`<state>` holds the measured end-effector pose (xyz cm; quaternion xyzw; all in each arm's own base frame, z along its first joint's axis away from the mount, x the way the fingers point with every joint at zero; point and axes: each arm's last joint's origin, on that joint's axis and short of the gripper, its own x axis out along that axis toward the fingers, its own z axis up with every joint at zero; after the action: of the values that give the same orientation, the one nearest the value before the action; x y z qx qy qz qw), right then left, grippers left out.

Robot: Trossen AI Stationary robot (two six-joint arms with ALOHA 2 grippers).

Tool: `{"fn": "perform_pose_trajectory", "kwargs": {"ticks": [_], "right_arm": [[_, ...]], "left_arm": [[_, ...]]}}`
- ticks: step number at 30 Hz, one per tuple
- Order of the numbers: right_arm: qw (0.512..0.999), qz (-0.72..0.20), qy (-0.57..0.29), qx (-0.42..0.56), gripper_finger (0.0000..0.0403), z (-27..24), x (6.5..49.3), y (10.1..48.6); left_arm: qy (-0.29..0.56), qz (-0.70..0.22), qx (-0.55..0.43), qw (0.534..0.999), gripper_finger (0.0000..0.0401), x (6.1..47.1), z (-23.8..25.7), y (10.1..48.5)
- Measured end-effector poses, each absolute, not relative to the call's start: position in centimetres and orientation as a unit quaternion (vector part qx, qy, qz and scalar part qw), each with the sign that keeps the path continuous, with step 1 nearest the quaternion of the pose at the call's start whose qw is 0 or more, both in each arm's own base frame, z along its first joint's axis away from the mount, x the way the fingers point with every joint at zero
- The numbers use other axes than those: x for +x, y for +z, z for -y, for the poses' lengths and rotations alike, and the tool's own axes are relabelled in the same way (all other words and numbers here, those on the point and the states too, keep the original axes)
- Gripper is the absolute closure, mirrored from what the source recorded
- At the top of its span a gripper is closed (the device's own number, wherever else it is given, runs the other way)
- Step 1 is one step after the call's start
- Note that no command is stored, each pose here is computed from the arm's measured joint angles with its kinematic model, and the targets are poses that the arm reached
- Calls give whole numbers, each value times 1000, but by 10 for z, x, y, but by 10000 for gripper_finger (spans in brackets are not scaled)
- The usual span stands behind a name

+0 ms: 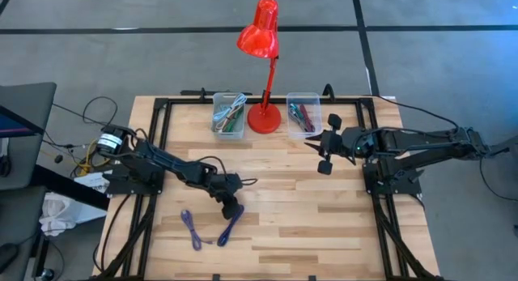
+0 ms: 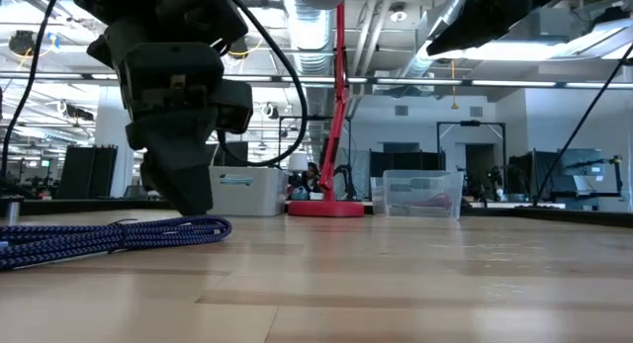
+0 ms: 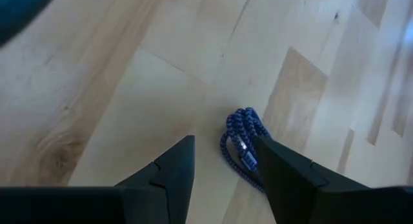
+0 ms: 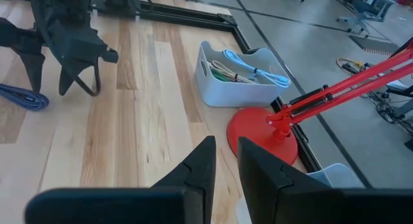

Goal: Pick & Place USB Port
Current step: Put the black and purple charger cable into the transparent bin

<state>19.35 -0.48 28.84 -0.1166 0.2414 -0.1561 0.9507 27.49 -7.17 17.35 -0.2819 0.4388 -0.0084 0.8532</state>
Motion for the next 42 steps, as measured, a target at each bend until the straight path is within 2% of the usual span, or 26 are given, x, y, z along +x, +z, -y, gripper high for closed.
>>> {"fn": "perform_pose_trajectory", "kwargs": {"ticks": [15, 37, 42], "right_arm": [[951, -241, -156, -117, 345, 5, 194, 288], [951, -241, -156, -116, 345, 5, 194, 289], [951, -241, -156, -116, 345, 5, 194, 289]], "left_arm": [[-32, -429, -300, 851, 237, 275, 83, 176], [-6, -435, -296, 850, 238, 280, 86, 165], [-4, -435, -293, 852, 272, 280, 86, 164]]}}
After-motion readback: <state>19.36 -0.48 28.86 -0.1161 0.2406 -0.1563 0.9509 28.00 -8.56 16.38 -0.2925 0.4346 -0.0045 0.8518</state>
